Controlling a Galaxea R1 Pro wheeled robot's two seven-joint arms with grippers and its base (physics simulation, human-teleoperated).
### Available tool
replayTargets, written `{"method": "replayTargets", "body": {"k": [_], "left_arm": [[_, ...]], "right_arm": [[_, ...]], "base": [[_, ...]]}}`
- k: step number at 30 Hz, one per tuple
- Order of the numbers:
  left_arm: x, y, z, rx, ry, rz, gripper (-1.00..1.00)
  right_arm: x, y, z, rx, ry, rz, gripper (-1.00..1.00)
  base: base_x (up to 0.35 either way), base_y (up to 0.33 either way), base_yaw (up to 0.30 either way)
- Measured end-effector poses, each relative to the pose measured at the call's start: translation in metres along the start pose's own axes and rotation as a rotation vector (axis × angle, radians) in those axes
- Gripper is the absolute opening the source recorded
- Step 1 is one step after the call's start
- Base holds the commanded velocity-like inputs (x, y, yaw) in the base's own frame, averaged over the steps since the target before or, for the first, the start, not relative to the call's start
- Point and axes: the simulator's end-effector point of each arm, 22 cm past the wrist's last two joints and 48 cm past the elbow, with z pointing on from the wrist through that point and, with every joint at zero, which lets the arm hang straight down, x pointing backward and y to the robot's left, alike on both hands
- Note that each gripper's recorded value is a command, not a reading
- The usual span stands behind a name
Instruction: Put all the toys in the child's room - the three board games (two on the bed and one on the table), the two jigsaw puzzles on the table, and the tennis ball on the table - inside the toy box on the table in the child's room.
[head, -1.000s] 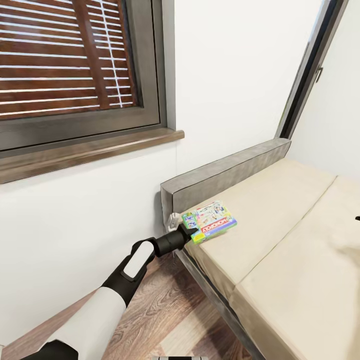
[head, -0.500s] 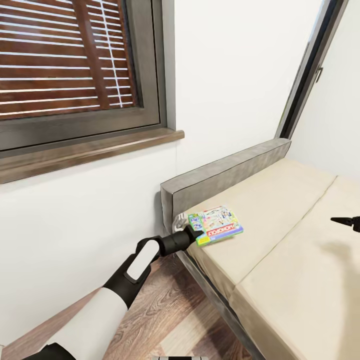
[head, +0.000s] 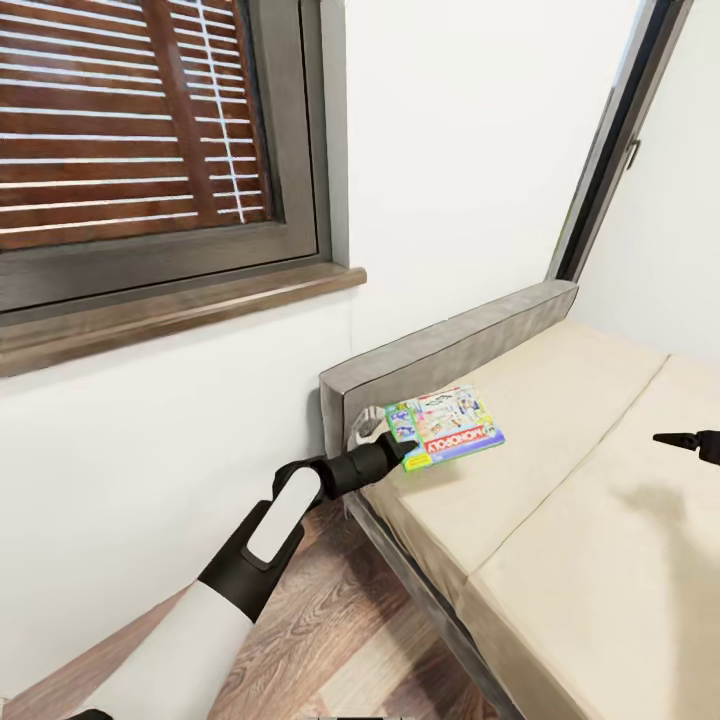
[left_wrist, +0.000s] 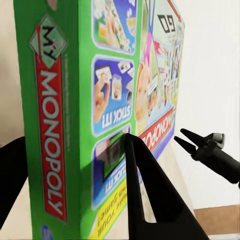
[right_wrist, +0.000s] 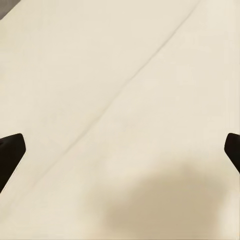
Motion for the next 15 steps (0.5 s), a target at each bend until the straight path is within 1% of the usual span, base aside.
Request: {"method": "replayTargets", "body": {"k": [2, 8, 11, 15], "left_arm": [[-0.004, -0.010, -0.002, 0.008, -0.005, 0.010, -1.00], [-0.012, -0.025, -0.004, 0.013, -0.007, 0.017, -1.00], [-0.012, -0.032, -0.004, 0.012, 0.004, 0.023, -1.00], [-0.011, -0.039, -0.003, 0.006, 0.023, 0.029, -1.00]], "right_arm": [[-0.002, 0.003, -0.003, 0.000, 0.011, 0.009, 1.00], [-0.011, 0.009, -0.010, -0.001, 0.034, 0.025, 1.00], [-0.014, 0.012, -0.014, 0.000, 0.047, 0.034, 1.00], [-0.019, 0.017, -0.020, 0.000, 0.066, 0.049, 1.00]], "base": [[0.000, 0.000, 0.000], [0.000, 0.000, -0.022], [0.000, 0.000, -0.147], [0.000, 0.000, -0.220]]}}
